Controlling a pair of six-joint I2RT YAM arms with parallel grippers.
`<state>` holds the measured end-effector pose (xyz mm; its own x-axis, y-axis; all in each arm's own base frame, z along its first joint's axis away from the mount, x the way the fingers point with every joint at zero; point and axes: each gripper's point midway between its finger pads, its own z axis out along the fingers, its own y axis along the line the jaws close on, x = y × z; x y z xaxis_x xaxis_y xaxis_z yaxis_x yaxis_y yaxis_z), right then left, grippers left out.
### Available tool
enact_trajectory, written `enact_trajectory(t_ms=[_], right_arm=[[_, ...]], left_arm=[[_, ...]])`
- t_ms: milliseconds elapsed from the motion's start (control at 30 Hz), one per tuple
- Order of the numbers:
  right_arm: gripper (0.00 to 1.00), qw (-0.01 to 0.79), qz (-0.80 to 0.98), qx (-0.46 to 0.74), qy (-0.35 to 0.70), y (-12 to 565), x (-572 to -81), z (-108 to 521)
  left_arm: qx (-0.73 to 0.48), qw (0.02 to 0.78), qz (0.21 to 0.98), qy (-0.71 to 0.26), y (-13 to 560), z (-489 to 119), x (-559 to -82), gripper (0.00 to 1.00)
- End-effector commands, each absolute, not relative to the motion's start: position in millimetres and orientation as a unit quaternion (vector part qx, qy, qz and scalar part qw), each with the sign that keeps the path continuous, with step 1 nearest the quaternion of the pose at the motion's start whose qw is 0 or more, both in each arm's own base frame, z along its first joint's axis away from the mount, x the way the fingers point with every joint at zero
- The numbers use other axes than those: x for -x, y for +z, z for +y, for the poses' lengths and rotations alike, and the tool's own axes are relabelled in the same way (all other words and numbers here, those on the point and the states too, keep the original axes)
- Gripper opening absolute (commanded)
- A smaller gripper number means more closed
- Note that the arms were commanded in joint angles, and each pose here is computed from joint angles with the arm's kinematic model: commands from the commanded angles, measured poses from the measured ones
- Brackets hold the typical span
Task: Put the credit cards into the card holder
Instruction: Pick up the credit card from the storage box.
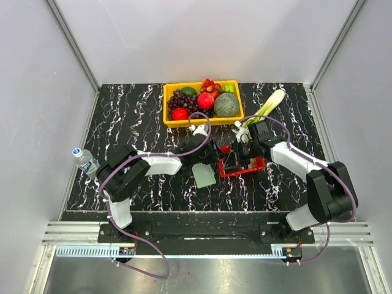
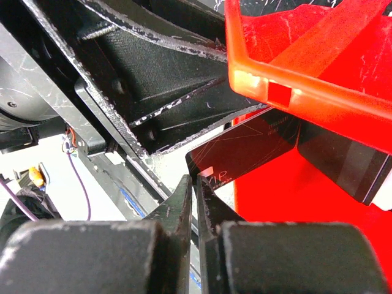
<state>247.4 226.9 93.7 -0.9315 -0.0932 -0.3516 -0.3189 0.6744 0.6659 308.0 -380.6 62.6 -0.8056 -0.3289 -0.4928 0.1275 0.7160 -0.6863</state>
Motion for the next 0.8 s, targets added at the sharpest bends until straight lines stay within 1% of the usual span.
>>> enact_trajectory(t_ms=[0,167,300,500,667,767], right_arm=[[0.08,0.168,0.897,0.108,0.395,103.6,-253.8,224.5],[0.02,0.179,0.89,0.108,0.406,115.8,-255.2,224.7],[0.0,0.202,0.884,0.116,0.407,132.9,-257.2,223.6],[0.01,0.194,0.881,0.123,0.413,134.2,-255.4,225.1],[0.04,0.158,0.878,0.119,0.436,119.7,-251.5,232.6],[0.05,0.161,0.871,0.117,0.448,119.6,-253.2,236.3]], left_arm=[[0.061,0.335,0.846,-0.409,96.8,-391.0,-321.0,0.0],[0.061,0.335,0.846,-0.409,96.4,-390.9,-320.8,0.0],[0.062,0.335,0.847,-0.409,96.2,-389.9,-321.0,0.0],[0.061,0.336,0.846,-0.409,96.5,-391.1,-322.1,0.0],[0.06,0.337,0.846,-0.41,97.8,-391.6,-322.7,0.0],[0.061,0.337,0.846,-0.409,97.4,-391.0,-323.2,0.0]])
